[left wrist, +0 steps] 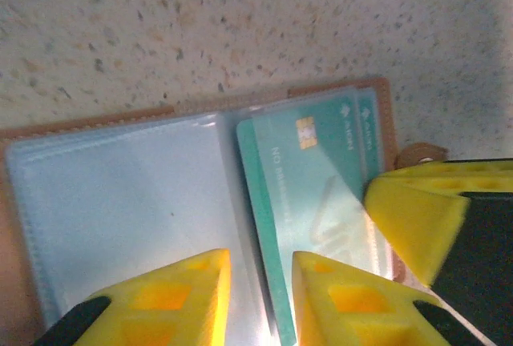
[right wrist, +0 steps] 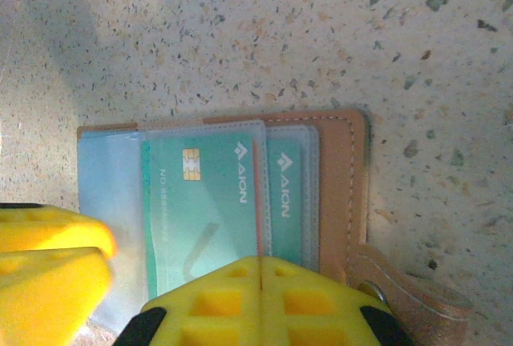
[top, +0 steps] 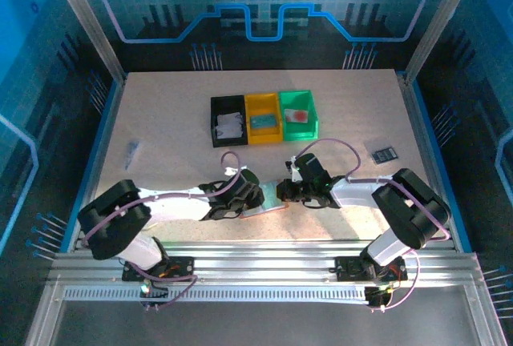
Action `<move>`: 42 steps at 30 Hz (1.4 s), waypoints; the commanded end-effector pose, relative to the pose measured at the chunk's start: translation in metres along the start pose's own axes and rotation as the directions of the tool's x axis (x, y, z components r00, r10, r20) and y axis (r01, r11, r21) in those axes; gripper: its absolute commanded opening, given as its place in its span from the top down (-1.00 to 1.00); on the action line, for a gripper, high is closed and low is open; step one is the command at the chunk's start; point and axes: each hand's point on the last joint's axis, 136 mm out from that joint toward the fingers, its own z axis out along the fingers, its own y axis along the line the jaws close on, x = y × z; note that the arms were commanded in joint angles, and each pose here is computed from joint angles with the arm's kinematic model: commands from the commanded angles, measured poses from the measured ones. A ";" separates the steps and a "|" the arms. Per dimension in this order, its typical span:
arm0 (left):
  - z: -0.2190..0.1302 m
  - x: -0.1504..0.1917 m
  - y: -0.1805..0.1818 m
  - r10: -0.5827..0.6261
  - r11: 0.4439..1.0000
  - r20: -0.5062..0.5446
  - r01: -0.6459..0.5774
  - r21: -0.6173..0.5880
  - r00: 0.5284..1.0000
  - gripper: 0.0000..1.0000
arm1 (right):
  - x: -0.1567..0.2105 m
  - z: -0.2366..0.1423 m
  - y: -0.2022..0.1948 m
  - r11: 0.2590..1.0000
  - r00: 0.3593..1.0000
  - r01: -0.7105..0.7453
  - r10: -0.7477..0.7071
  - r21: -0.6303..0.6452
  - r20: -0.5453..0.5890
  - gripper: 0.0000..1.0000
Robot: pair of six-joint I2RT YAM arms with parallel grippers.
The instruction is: Take the credit cards out of the card holder
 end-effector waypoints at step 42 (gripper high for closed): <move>0.014 0.011 -0.015 0.034 0.999 -0.010 -0.034 -0.027 0.999 0.50 | 0.037 -0.003 -0.026 0.995 0.991 -0.059 0.068 0.082 -0.116 1.00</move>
